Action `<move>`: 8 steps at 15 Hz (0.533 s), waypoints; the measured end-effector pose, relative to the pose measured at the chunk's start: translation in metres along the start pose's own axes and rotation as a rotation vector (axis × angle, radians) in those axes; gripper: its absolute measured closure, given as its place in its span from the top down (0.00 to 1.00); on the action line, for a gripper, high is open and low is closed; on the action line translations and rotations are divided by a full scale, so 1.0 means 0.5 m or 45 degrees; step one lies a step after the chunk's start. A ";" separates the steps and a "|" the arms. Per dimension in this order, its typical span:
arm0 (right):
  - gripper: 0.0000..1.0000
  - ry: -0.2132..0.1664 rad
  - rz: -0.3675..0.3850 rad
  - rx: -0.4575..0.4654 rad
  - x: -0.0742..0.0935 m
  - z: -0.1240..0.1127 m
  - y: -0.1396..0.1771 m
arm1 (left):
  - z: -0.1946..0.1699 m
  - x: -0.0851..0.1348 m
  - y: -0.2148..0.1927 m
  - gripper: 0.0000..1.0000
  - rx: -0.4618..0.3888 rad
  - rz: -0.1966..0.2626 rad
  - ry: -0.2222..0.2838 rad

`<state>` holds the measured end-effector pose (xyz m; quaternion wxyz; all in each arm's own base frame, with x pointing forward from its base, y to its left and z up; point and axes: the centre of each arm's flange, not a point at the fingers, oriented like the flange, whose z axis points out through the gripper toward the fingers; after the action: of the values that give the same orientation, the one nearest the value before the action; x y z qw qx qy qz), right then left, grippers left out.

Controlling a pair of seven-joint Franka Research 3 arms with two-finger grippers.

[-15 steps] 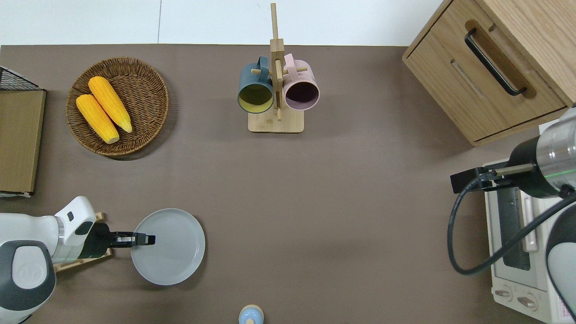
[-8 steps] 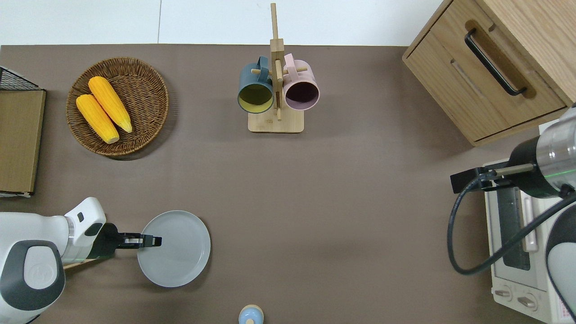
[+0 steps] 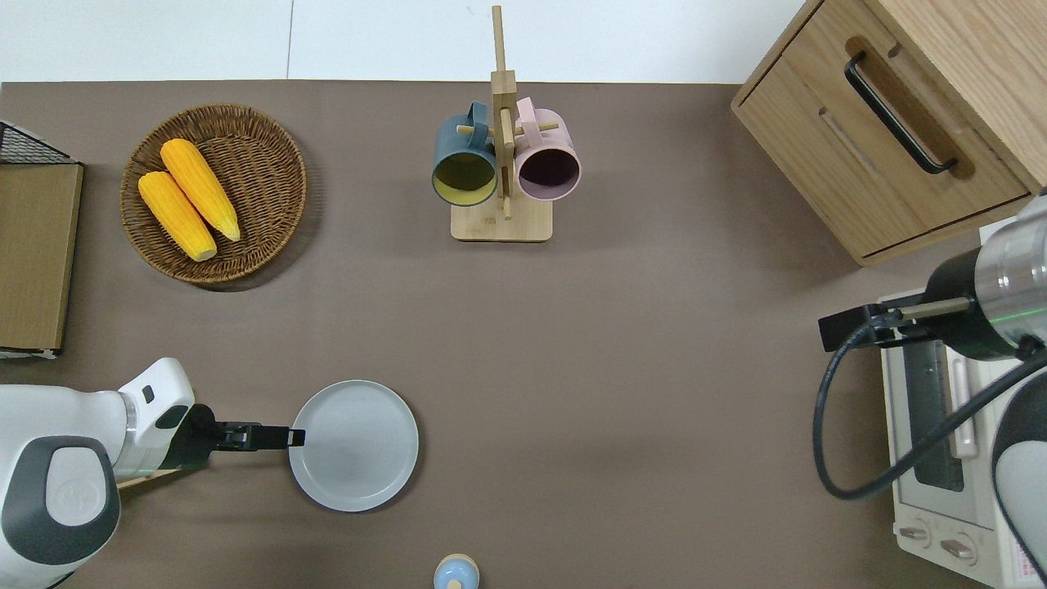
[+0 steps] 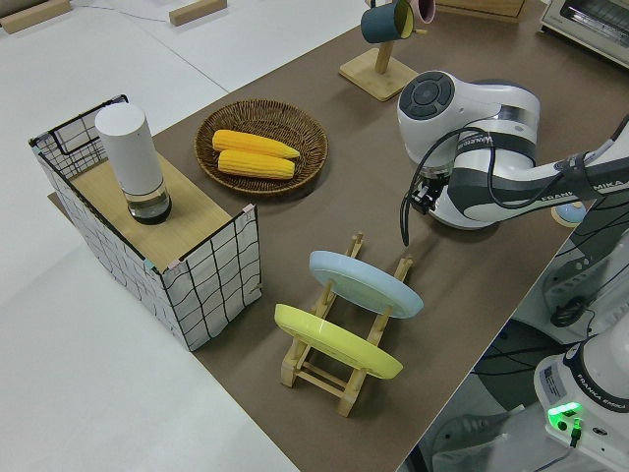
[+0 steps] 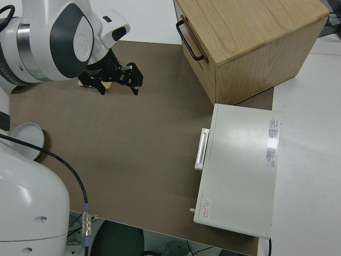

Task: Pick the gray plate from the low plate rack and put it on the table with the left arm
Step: 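Open the left gripper and release the gray plate on the table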

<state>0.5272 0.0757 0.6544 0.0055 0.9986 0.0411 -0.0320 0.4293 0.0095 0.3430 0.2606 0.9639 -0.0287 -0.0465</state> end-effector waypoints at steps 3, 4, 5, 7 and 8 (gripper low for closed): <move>0.99 0.000 0.000 0.000 0.000 0.000 0.000 | -0.015 0.009 0.006 1.00 0.007 0.014 0.021; 0.99 0.000 0.000 0.000 0.000 0.000 0.000 | -0.024 0.014 0.009 1.00 0.021 0.028 0.028; 0.99 0.000 0.000 0.000 0.000 0.000 0.000 | -0.035 0.019 0.011 1.00 0.045 0.048 0.032; 0.99 0.000 0.000 0.000 0.000 0.000 0.000 | -0.062 0.033 0.018 1.00 0.087 0.063 0.048; 0.99 0.000 0.000 0.000 0.000 0.000 0.000 | -0.078 0.040 0.024 1.00 0.111 0.063 0.056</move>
<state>0.5272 0.0757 0.6544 0.0055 0.9986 0.0411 -0.0320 0.4531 0.0172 0.3810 0.2202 0.9741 -0.0487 -0.0174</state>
